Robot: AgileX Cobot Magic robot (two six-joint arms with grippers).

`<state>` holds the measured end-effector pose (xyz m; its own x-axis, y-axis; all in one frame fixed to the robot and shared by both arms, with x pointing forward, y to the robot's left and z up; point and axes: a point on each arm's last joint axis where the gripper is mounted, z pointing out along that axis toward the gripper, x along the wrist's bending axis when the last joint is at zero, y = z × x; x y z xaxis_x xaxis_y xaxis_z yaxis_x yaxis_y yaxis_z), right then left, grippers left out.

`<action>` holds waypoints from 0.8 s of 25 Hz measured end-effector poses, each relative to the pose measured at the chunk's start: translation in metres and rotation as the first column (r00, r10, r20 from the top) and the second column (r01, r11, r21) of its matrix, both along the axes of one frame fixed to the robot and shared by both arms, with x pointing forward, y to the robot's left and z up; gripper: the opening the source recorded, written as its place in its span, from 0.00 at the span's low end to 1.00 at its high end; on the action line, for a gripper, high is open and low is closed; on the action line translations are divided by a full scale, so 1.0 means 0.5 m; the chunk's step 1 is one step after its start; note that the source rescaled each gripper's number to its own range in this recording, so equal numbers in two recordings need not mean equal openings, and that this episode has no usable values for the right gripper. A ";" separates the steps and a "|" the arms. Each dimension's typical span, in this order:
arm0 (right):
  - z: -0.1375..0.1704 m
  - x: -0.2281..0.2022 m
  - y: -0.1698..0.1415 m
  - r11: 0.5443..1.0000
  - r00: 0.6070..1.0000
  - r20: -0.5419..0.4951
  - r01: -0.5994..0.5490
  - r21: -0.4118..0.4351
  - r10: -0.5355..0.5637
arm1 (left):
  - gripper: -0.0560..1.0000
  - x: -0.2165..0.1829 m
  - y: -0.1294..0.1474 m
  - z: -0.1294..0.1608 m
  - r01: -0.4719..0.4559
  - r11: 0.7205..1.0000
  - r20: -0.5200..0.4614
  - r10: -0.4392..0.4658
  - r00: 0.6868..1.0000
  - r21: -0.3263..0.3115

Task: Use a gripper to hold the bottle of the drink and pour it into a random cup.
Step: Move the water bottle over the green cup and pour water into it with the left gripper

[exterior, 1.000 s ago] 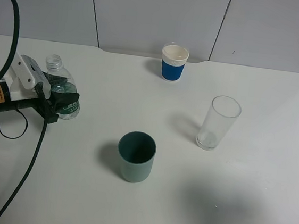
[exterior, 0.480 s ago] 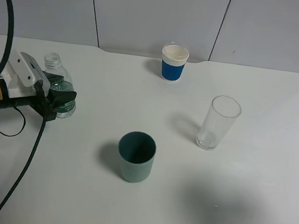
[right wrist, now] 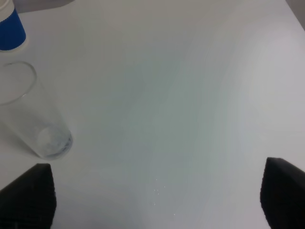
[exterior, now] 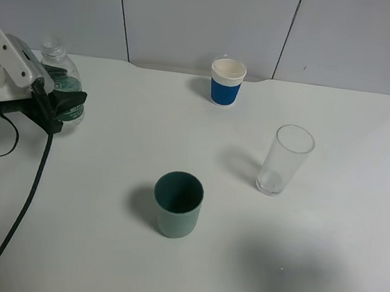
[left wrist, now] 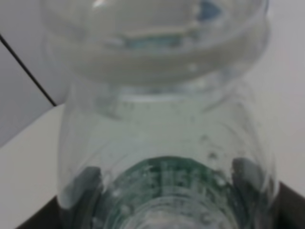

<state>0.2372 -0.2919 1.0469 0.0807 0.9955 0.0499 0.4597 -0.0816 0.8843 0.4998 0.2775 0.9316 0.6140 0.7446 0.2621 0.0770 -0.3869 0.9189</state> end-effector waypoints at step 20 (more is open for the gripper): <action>0.000 0.000 0.000 1.000 1.000 0.000 0.000 0.000 0.000 | 0.05 -0.050 -0.067 0.053 -0.040 0.969 0.133 0.008 0.991 0.244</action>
<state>0.2372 -0.2919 1.0469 0.0807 0.9955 0.0499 0.4597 -0.0816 0.8843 0.4750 0.2439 0.9579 0.5454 0.6614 0.5149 -0.0246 -0.6014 0.7986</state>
